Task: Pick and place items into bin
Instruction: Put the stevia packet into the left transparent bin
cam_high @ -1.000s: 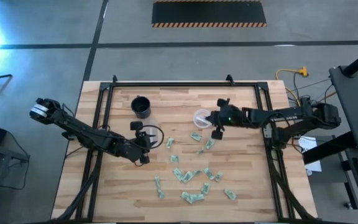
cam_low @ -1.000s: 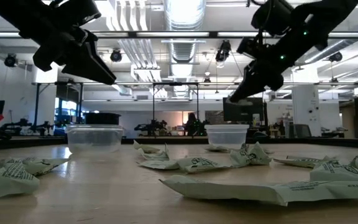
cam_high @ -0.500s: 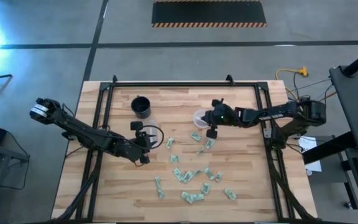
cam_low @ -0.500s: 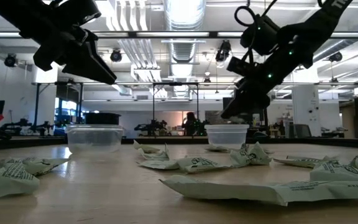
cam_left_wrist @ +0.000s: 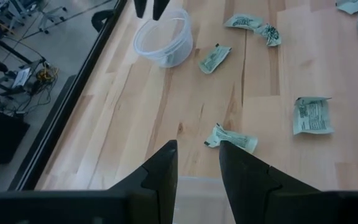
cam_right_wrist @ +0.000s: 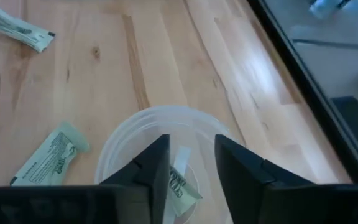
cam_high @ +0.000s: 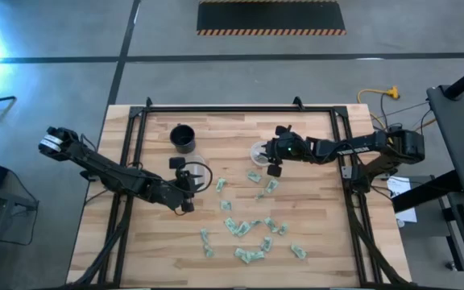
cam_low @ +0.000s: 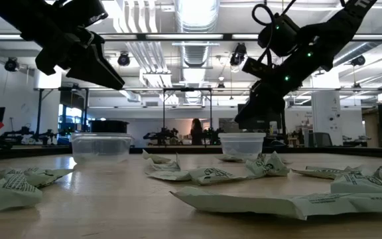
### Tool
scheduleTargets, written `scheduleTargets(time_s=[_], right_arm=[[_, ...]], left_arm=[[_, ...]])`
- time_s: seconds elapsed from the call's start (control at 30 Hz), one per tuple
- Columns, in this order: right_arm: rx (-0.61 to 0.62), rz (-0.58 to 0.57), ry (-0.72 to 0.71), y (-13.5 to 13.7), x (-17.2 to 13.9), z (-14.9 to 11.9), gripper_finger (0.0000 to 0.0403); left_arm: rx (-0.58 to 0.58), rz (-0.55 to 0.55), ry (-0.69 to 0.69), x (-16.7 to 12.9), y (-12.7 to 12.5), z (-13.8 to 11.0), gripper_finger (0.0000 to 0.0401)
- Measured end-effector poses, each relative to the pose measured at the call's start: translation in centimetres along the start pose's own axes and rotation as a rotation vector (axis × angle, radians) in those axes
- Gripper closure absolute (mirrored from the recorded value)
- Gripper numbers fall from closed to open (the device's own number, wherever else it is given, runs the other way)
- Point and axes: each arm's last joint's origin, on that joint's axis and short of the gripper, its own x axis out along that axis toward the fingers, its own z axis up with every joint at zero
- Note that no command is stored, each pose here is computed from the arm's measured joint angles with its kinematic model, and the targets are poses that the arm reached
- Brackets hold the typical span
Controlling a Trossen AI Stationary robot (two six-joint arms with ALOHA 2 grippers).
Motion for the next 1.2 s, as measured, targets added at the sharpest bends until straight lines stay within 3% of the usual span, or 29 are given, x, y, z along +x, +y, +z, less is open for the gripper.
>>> scheduleTargets(time_s=[0.1, 0.3, 0.63, 0.93, 1.1, 1.2], right_arm=[[-0.022, 0.012, -0.032, 0.3, -0.9, 0.6, 0.0268], [-0.082, 0.090, -0.011, 1.9, -4.2, 1.1, 0.0266], [-0.152, 0.274, -0.071, 5.8, -9.2, 0.2, 0.0285], [-0.128, 0.366, -0.106, 7.5, -11.2, -0.9, 0.0298], [-0.110, 0.385, -0.107, 7.7, -11.5, -1.3, 0.0301], [-0.108, 0.387, -0.109, 7.8, -11.6, -1.4, 0.0298]], left_arm=[[-0.004, -0.060, 0.002, 0.0, -0.2, 0.0, 0.0299], [0.006, -0.338, -0.022, -0.4, -2.1, 0.3, 0.0299], [0.140, -0.532, 0.020, -0.9, -7.2, 0.2, 0.0299], [0.267, -0.608, 0.096, 0.3, -11.6, 1.1, 0.0299], [0.405, -0.587, 0.234, 0.2, -12.6, 1.3, 0.0299], [0.447, -0.589, 0.221, -0.2, -13.1, 2.2, 0.0299]])
